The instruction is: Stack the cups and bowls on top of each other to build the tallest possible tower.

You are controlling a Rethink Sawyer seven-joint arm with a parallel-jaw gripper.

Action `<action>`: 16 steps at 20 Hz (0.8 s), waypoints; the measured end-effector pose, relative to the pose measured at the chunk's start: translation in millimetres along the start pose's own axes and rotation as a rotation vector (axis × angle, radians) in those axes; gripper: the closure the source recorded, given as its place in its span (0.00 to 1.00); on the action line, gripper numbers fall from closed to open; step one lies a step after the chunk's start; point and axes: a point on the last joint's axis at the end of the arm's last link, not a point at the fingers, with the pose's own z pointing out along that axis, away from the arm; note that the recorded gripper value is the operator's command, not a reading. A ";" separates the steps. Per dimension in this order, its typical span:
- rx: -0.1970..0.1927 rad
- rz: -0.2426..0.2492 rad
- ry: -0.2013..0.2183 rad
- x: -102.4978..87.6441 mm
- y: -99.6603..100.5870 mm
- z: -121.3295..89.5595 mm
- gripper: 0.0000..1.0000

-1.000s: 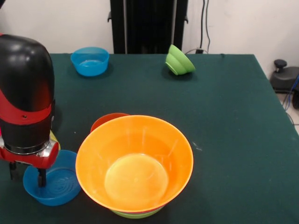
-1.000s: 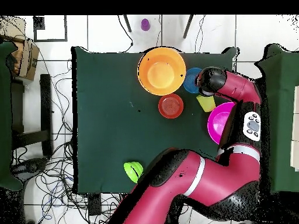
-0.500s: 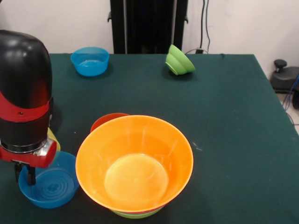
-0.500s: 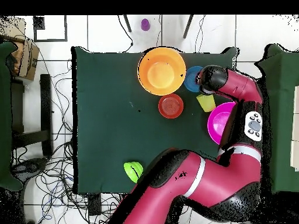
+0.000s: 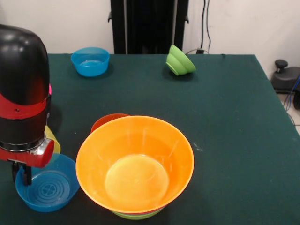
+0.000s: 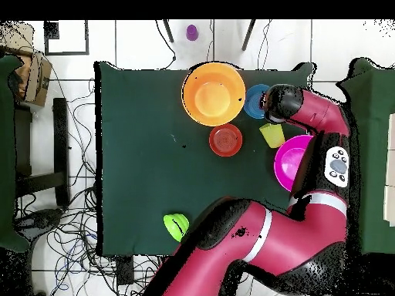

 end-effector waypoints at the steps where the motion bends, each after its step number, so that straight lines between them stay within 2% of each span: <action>1: 0.000 0.000 -0.001 -0.3 -0.1 -0.3 1.00; 6: 0.001 0.001 -0.006 -2.8 -1.3 -5.7 1.00; 10: 0.002 0.003 -0.005 -2.8 -4.3 -24.2 1.00; 16: 0.000 0.012 0.008 -3.1 -12.4 -81.7 1.00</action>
